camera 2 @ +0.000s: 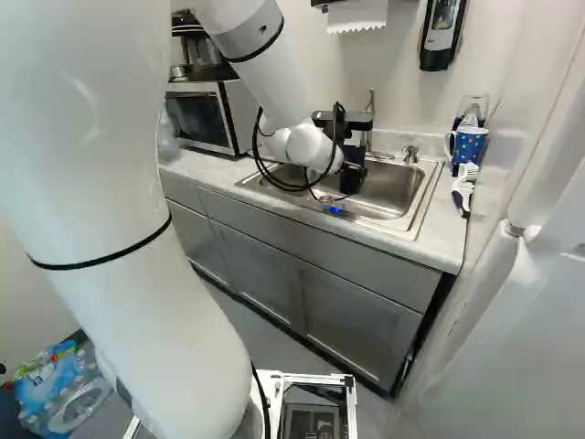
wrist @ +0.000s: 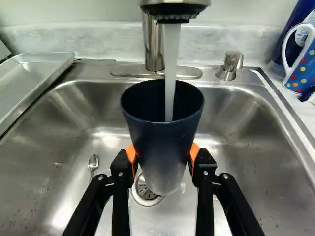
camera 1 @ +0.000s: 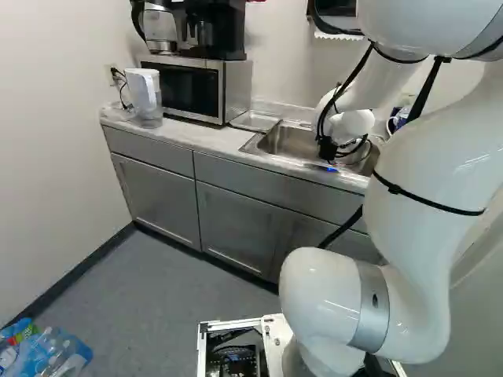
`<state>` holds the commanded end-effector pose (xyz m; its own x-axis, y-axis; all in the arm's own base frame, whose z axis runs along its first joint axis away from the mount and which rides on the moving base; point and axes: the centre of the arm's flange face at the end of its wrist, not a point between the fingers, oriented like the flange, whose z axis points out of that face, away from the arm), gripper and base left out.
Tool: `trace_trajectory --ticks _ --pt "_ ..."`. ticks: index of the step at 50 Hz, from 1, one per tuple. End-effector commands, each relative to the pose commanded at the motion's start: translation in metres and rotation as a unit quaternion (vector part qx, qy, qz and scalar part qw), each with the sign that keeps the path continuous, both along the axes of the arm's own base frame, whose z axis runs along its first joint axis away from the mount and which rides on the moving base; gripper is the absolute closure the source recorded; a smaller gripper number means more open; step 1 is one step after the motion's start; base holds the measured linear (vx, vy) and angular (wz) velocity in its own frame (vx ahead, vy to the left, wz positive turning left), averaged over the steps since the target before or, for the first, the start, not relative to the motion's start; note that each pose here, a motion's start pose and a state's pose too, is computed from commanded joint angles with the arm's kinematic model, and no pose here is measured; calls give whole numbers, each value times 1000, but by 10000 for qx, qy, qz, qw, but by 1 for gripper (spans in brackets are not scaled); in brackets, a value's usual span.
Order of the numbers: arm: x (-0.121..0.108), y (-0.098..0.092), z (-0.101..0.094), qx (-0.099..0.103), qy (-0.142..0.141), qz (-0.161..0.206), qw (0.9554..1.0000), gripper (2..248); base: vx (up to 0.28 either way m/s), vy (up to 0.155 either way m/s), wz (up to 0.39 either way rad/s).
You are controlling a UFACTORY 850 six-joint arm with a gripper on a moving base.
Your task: Rinse the cup and place it in the tray
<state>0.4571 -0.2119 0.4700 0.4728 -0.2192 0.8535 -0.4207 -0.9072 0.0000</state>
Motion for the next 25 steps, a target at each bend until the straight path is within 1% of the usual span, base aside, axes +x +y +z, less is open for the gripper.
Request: trace_trajectory --ticks 25 --pt "0 0 0 0 0 0 10000 129 0 0 0"
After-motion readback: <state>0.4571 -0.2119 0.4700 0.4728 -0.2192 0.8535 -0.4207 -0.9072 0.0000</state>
